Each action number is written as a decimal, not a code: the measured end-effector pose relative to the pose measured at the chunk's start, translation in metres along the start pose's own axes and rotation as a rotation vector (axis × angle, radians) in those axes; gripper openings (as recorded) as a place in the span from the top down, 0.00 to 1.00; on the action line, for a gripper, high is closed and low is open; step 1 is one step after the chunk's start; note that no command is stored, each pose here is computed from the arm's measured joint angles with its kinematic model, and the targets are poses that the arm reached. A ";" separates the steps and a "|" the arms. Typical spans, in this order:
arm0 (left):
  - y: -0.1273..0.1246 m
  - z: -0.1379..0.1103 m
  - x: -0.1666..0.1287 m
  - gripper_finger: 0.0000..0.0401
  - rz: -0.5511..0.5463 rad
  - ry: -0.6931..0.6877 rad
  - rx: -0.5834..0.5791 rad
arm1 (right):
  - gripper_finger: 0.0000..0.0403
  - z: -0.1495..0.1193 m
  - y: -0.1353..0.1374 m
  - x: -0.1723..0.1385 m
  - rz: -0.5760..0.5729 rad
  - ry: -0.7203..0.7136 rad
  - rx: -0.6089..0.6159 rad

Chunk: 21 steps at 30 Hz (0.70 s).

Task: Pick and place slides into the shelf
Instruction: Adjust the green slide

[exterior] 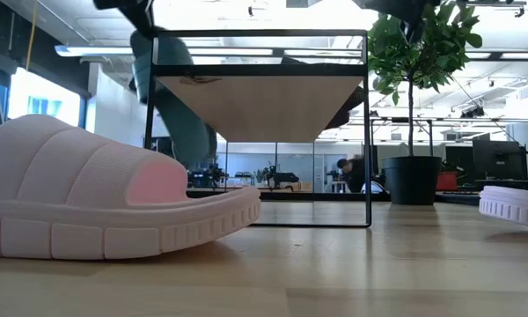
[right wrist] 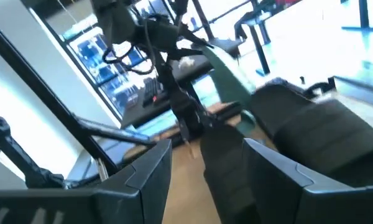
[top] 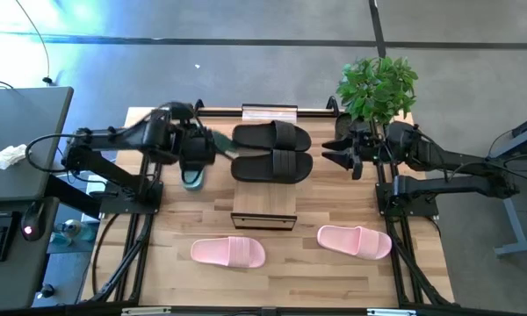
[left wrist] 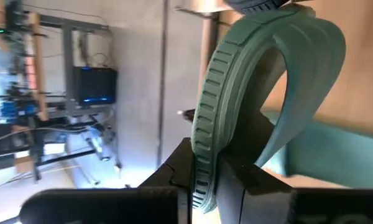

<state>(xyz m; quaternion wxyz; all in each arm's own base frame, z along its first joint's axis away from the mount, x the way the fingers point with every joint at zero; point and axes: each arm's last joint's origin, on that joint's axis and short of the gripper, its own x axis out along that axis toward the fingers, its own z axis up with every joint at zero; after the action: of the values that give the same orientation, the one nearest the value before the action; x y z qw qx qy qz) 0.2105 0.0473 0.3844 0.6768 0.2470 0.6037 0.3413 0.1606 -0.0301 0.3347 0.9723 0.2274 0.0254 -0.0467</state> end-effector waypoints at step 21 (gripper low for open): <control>0.084 -0.018 -0.016 0.94 0.132 0.007 -0.044 | 0.54 0.004 -0.014 0.062 0.043 -0.039 -0.003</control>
<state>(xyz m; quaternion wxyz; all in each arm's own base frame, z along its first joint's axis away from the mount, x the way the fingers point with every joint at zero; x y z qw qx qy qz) 0.1782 0.0886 0.4549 0.6559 0.2700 0.5809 0.3993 0.2211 -0.0494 0.3273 0.9737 0.2257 0.0015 -0.0305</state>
